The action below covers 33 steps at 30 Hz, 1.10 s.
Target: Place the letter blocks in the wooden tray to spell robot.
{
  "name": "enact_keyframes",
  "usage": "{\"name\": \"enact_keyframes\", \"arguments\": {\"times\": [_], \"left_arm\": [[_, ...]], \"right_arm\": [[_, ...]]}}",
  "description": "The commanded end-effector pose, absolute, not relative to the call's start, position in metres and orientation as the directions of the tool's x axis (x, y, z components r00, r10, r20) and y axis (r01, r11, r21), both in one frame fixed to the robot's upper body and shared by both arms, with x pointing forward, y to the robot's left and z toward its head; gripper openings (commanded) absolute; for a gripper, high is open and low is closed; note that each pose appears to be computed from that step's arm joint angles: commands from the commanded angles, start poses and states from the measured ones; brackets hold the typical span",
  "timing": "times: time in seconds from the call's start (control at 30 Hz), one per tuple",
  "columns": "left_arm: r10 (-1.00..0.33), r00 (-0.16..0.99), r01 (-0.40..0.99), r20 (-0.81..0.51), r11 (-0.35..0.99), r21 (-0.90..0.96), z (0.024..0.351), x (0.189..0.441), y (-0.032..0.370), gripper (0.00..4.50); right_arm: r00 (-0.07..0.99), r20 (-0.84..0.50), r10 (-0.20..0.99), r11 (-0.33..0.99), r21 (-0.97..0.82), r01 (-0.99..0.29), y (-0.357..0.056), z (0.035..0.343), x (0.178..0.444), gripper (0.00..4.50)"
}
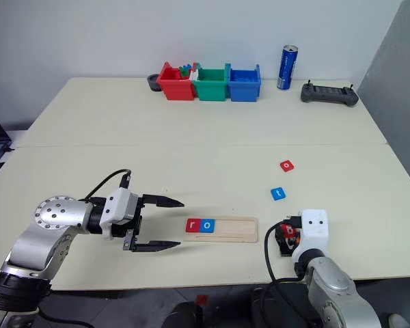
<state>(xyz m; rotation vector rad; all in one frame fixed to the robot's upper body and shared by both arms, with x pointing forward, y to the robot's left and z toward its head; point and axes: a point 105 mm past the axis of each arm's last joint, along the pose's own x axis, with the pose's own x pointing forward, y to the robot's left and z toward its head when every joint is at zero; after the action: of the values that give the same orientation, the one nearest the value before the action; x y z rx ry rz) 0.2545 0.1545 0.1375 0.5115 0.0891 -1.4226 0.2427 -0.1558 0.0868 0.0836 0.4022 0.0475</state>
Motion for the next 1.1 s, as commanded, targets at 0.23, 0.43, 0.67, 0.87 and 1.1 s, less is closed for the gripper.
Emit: {"name": "enact_keyframes", "arguments": {"times": [0.23,0.43,0.67,0.87,1.1], "left_arm": [[-0.92,0.176,0.949,-0.351,0.063,0.31,0.139,0.25,0.154,4.5],[-0.919,0.18,0.95,-0.351,0.07,0.304,0.132,0.252,0.159,4.5],[-0.92,0.178,0.95,-0.349,0.068,0.305,0.124,0.253,0.161,4.5],[-0.919,0.18,0.949,-0.35,0.068,0.309,0.123,0.251,0.162,4.5],[-0.918,0.185,0.946,-0.349,0.07,0.318,0.127,0.251,0.16,4.5]], "right_arm": [[0.874,-0.22,0.433,0.858,-0.198,-0.474,-0.169,0.144,0.259,4.47],[0.636,-0.395,0.663,0.548,-0.322,-0.772,-0.175,0.142,0.252,4.47],[0.417,-0.557,0.718,0.337,-0.246,-0.909,-0.181,0.112,0.251,4.47],[0.36,-0.597,0.717,0.261,-0.248,-0.933,-0.181,0.101,0.262,4.47],[0.305,-0.638,0.707,0.219,-0.213,-0.952,-0.183,0.092,0.267,4.1]]}}
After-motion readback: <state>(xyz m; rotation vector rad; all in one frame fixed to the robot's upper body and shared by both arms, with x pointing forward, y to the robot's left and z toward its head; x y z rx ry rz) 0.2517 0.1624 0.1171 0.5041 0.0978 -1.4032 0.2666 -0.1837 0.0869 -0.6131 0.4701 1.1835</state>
